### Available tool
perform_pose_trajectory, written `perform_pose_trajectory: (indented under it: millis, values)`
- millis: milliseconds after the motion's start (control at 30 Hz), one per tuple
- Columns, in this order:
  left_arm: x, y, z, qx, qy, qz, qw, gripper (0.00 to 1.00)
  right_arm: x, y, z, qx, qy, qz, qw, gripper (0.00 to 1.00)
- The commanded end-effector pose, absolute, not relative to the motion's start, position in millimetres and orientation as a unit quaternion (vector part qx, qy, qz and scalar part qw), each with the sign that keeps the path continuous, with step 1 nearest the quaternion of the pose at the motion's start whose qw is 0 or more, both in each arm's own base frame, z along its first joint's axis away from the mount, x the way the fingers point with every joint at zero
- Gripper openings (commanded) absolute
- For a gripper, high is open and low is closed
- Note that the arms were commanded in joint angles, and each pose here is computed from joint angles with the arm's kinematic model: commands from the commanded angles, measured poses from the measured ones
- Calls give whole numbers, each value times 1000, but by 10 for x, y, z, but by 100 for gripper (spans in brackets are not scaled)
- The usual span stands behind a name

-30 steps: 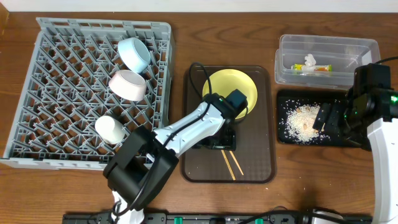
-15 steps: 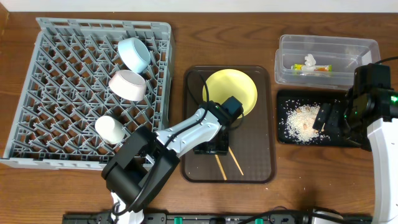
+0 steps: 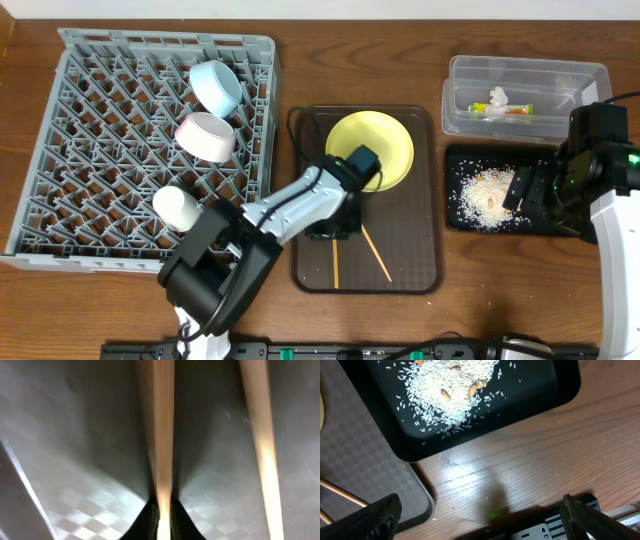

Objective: Sort waste into correct bins and load items into the dishwasher
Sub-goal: 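Reach the left gripper to the tray and grasp one wooden chopstick, then stand the chopstick upright in the rack with the left gripper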

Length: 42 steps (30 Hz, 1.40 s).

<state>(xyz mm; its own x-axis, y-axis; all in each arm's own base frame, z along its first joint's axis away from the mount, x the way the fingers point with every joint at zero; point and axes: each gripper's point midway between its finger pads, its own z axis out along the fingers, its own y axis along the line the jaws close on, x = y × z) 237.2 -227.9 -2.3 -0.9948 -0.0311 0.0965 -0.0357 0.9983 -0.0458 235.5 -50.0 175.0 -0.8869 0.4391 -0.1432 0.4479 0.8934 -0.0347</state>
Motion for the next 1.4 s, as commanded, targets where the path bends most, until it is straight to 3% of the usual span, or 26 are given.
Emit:
perform_pose_trajectory:
  millis: [0, 467, 800, 1033, 1367]
  values:
    - [2412, -1996, -179, 39, -998, -8, 56, 8, 2367, -543, 1814, 228, 970, -38, 77, 99]
    - [2596, -1939, -17, -14, -999, 10, 35, 8, 2366, -544, 1814, 224, 971, -38, 76, 99]
    - [2961, -1691, 1009, -75, -991, 17, -110, 8, 2366, -544, 1814, 223, 971, -38, 76, 99]
    - [3223, -1187, 1614, -85, -980, 19, -181, 8, 2367, -543, 1814, 223, 971, -38, 76, 99]
    - [3500, -587, 1537, -58, -982, -9, -182, 8, 2370, -523, 1812, 223, 971, -32, 76, 99]
